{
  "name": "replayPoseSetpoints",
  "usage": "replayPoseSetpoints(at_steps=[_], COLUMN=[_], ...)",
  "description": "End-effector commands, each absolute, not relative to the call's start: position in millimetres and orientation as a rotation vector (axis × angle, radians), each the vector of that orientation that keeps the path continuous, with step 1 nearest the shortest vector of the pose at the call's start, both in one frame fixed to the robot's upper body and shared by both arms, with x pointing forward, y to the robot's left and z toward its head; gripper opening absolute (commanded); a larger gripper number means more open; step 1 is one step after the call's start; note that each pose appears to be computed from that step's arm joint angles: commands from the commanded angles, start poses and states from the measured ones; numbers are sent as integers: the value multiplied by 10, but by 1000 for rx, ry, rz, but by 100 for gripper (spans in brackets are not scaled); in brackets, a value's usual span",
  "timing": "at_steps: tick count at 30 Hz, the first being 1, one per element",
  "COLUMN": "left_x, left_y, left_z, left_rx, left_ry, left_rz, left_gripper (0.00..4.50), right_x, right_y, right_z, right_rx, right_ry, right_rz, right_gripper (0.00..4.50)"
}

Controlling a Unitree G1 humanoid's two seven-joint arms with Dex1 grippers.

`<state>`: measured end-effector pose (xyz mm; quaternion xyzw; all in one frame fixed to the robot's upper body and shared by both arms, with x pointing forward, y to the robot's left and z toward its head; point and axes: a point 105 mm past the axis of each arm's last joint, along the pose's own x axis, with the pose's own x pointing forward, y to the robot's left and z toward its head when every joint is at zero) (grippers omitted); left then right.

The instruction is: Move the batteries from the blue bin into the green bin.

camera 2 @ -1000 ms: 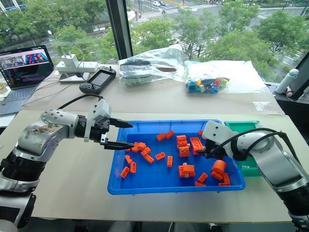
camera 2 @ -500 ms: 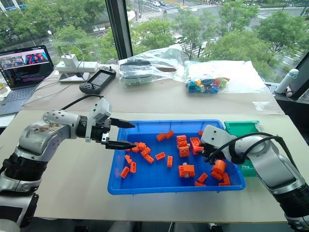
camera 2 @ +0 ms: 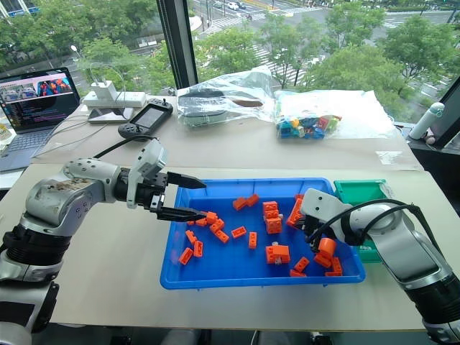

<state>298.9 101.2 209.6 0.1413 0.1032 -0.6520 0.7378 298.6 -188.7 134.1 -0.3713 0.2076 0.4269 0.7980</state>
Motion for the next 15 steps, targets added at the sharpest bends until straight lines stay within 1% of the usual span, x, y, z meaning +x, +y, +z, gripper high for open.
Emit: replayPoseSetpoints(at_steps=[1, 3, 6, 9, 12, 15], left_x=[2971, 2980, 2980, 2969, 2957, 2960], left_y=[991, 988, 978, 969, 968, 974], left_z=[2215, 2213, 2206, 2194, 2177, 2177], left_rx=[333, 332, 329, 327, 325, 323], left_ry=[178, 177, 176, 176, 179, 182], left_rz=[-1434, -1430, -1429, -1432, -1437, -1437], left_gripper=[450, 450, 450, 450, 450, 450], right_x=[3000, 3014, 3038, 2960, 2833, 2801], right_y=[-1889, -1884, -1895, -1846, -1652, -1268], right_z=[1454, 1515, 1743, 1898, 1990, 2060], right_rx=[-831, -841, -850, -797, -722, -644], right_ry=[413, 397, 350, 351, 347, 263], right_rz=[919, 918, 898, 930, 1018, 1121], right_gripper=[2, 2, 2, 2, 2, 2])
